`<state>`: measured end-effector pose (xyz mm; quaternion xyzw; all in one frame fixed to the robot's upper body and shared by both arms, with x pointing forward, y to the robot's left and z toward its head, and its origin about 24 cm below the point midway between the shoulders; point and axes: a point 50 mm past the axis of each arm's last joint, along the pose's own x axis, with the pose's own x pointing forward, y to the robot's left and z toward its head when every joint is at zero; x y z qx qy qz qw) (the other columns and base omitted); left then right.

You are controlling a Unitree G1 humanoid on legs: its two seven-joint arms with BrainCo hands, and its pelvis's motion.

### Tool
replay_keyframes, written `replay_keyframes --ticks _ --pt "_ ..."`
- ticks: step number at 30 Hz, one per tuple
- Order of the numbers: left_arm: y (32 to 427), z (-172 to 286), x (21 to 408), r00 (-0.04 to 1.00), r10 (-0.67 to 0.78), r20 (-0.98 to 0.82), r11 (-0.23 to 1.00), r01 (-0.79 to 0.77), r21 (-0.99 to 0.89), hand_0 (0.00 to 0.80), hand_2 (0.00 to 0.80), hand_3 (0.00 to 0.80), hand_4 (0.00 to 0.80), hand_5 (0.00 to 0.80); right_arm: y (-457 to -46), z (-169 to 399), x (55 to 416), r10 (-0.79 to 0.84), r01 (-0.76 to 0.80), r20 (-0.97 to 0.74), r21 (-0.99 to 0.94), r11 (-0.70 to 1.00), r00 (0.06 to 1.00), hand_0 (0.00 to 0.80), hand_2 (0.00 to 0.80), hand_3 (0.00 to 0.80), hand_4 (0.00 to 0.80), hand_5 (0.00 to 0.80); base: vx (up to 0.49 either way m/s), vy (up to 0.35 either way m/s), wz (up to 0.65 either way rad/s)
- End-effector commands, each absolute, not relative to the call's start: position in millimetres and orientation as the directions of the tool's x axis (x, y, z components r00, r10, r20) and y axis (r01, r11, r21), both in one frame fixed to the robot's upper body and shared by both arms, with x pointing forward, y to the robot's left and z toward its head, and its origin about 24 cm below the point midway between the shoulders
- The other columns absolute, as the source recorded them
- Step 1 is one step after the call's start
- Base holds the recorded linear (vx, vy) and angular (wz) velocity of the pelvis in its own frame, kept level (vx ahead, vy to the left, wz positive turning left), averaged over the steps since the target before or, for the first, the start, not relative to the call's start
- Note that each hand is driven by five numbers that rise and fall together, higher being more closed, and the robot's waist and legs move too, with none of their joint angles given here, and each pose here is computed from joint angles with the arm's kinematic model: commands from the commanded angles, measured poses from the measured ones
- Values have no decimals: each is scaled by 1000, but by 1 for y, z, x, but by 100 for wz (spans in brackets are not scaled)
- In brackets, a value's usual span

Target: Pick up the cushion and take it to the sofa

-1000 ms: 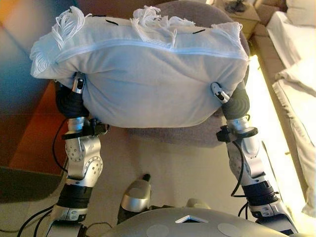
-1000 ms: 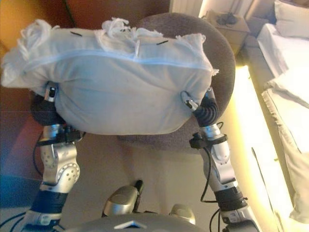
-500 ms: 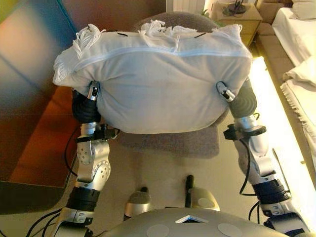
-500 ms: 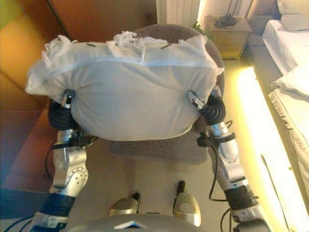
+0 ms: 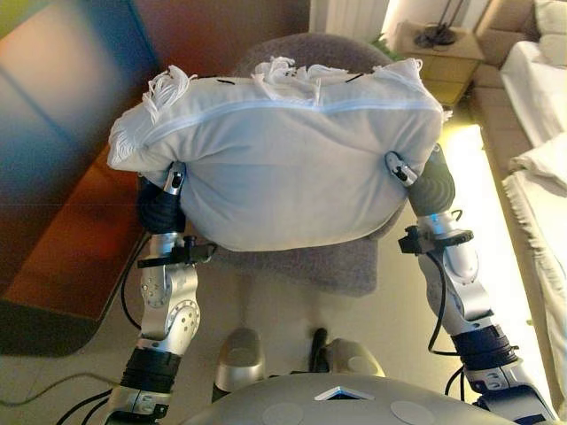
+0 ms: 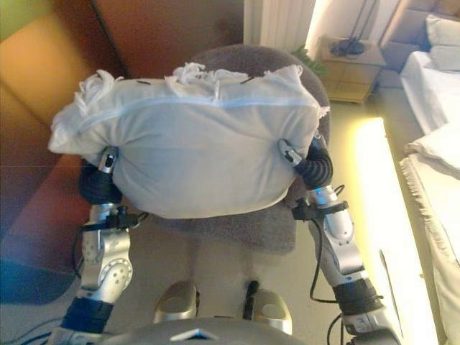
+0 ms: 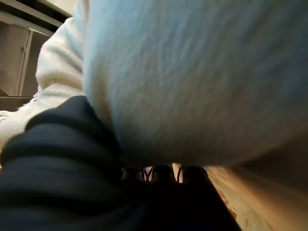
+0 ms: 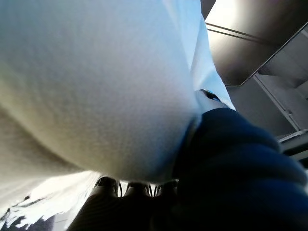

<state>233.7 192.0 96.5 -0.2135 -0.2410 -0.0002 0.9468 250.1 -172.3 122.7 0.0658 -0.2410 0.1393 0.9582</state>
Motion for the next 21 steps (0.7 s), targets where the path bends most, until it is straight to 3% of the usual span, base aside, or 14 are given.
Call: replay_keyframes --ticks 1,11,21 --pt "169 137 242 792 43 610 899 236 -370 800 800 800 800 800 -152 161 255 295 -365 628 -19 931 720 800 800 800 800 800 72 97 26" --pt "155 94 268 921 -19 389 953 135 -271 800 800 800 800 800 -163 112 270 190 -238 402 73 969 896 800 800 800 800 800 145 40 -10" --pt "129 91 296 945 -133 298 968 188 -165 800 800 800 800 800 -165 92 291 4 -45 296 130 991 955 800 800 800 800 800 140 -7 -2"
